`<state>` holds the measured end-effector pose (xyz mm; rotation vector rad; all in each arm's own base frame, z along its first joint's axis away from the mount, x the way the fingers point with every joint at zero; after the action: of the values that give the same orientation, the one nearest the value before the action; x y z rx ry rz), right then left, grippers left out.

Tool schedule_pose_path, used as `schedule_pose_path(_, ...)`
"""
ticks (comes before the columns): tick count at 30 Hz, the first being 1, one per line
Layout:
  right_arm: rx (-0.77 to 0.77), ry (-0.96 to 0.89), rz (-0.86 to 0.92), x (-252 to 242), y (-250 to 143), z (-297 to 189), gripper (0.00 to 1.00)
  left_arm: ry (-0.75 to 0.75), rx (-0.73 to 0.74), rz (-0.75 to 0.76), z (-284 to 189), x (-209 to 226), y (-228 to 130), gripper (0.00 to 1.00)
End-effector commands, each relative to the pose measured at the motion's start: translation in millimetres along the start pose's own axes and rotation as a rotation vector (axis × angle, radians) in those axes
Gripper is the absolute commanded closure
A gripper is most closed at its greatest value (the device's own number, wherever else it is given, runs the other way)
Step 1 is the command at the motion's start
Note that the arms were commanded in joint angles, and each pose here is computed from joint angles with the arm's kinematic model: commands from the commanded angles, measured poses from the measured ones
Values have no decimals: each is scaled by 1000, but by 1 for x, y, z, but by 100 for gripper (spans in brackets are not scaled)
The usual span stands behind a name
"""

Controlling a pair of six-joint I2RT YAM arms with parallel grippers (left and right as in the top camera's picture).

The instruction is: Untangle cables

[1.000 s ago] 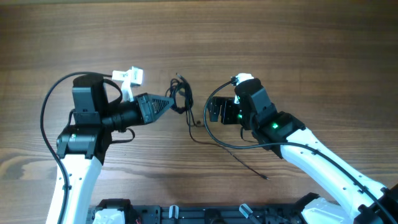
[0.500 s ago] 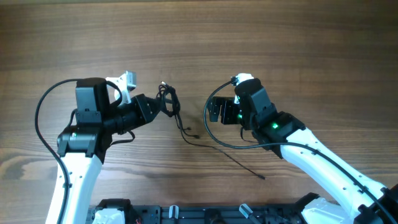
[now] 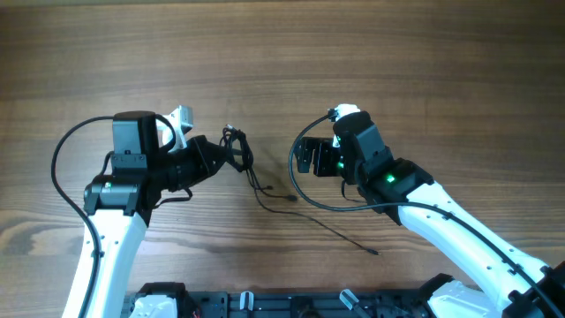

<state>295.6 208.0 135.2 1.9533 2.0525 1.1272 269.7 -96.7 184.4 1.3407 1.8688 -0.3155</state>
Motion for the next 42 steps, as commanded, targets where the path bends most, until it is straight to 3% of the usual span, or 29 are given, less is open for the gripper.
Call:
schedule_pose_path(1,-14,-2,10,1,3,-2,0,73,-46,-10,-2,10,11,96)
schedule_pose_path(8,-14,-2,10,1,3,-2,0,81,-64,-69,0,12,15,96)
schedule_pose_path(15,-14,-2,10,1,3,-2,0,76,75,-131,-2,15,-16,96)
schedule_pose_path(21,-17,0,13,2,4,-2,0,63,104,-127,-9,11,-27,96)
schedule_pose_path(24,-19,2,86,2,4,-2,0,15,87,-98,-14,0,-27,96)
schedule_pose_path(34,83,56,584,12,-10,-3,0,-55,-22,9,-25,-19,-11,96)
schedule_pose_path(42,78,34,652,9,-10,-3,0,-110,-30,25,-25,-29,-6,96)
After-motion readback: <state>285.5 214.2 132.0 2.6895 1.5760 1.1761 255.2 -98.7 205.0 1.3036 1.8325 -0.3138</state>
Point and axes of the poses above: each gripper's point midway between its finger pads, its own z axis out along the fingers, its own x axis along the line the jaws close on, y = z × x, the point moved 2 cm from there along -z, back along the fingers, and after that the axes turned 1 degree about -z, right-handed, at the moved point
